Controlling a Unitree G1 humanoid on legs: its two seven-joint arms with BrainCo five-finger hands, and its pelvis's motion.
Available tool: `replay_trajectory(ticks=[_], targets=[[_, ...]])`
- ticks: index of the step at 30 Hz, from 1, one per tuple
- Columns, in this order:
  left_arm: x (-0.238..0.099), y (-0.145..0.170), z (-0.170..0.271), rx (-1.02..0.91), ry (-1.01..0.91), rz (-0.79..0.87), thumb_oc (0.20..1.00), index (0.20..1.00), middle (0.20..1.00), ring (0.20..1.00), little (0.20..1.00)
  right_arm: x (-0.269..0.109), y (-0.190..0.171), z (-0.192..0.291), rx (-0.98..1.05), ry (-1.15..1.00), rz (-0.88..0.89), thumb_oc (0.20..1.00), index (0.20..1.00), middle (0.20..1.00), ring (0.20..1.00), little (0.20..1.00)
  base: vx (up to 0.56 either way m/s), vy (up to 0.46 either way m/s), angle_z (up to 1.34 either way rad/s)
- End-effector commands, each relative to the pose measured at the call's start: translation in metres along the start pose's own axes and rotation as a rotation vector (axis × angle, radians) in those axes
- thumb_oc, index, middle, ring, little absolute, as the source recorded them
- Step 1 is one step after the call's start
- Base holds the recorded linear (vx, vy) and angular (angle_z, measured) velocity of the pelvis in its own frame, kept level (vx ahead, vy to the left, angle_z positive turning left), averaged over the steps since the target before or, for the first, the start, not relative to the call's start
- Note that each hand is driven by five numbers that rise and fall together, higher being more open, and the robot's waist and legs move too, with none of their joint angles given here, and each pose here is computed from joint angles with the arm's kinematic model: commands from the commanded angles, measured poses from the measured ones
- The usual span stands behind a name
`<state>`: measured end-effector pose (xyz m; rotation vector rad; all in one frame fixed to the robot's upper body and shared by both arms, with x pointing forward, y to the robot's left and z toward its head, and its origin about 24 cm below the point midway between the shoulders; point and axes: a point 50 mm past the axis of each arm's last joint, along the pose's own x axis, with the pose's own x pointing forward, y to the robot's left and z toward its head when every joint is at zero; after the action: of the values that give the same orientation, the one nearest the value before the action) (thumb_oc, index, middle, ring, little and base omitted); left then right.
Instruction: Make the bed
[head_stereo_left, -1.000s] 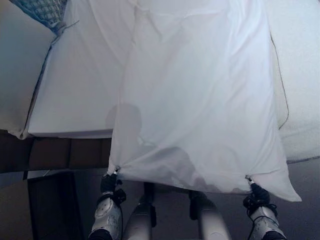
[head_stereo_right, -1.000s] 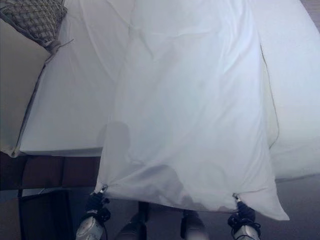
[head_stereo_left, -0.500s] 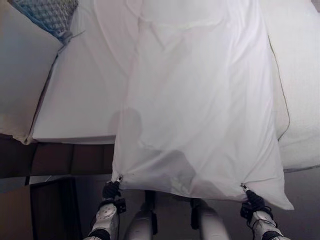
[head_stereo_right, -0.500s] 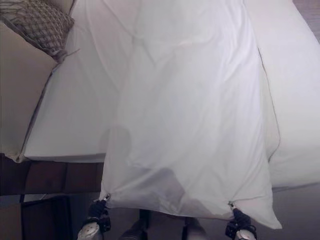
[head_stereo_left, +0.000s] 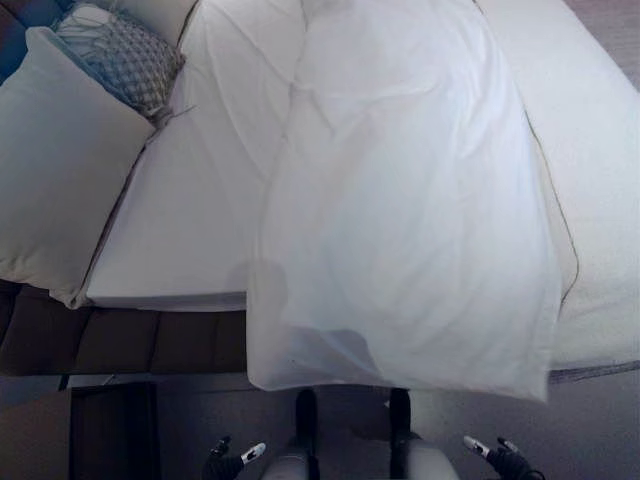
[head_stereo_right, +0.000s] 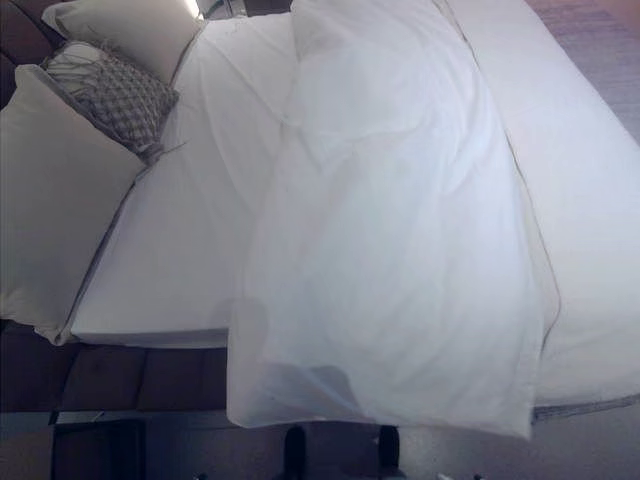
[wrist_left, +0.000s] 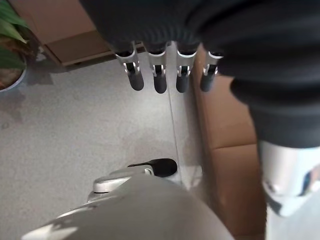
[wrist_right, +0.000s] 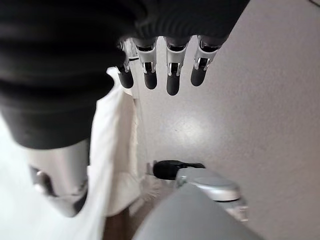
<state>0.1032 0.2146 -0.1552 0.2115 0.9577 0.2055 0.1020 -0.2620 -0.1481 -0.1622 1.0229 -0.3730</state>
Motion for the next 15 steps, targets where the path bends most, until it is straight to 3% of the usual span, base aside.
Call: replay_trajectory(ticks=[1, 7, 15], targets=[[0.001, 0.012, 0.010, 0.114, -0.082, -0.039, 1.000, 1.000, 1.000, 1.000, 1.000, -0.002, 0.007, 0.005, -0.109, -0.075, 0.057, 1.000, 1.000, 1.000, 1.000, 1.000, 0.00, 0.000, 0.00], [0.007, 0.017, 0.081, 0.140, -0.375, -0.116, 1.000, 1.000, 1.000, 1.000, 1.000, -0.002, 0.011, 0.077, -0.040, -0.368, 0.107, 1.000, 1.000, 1.000, 1.000, 1.000, -0.01, 0.002, 0.00], [-0.018, -0.019, 0.207, 0.237, -0.838, -0.361, 1.000, 1.000, 1.000, 1.000, 1.000, -0.037, 0.038, 0.197, -0.072, -0.832, 0.300, 1.000, 1.000, 1.000, 1.000, 1.000, -0.06, 0.012, -0.09]])
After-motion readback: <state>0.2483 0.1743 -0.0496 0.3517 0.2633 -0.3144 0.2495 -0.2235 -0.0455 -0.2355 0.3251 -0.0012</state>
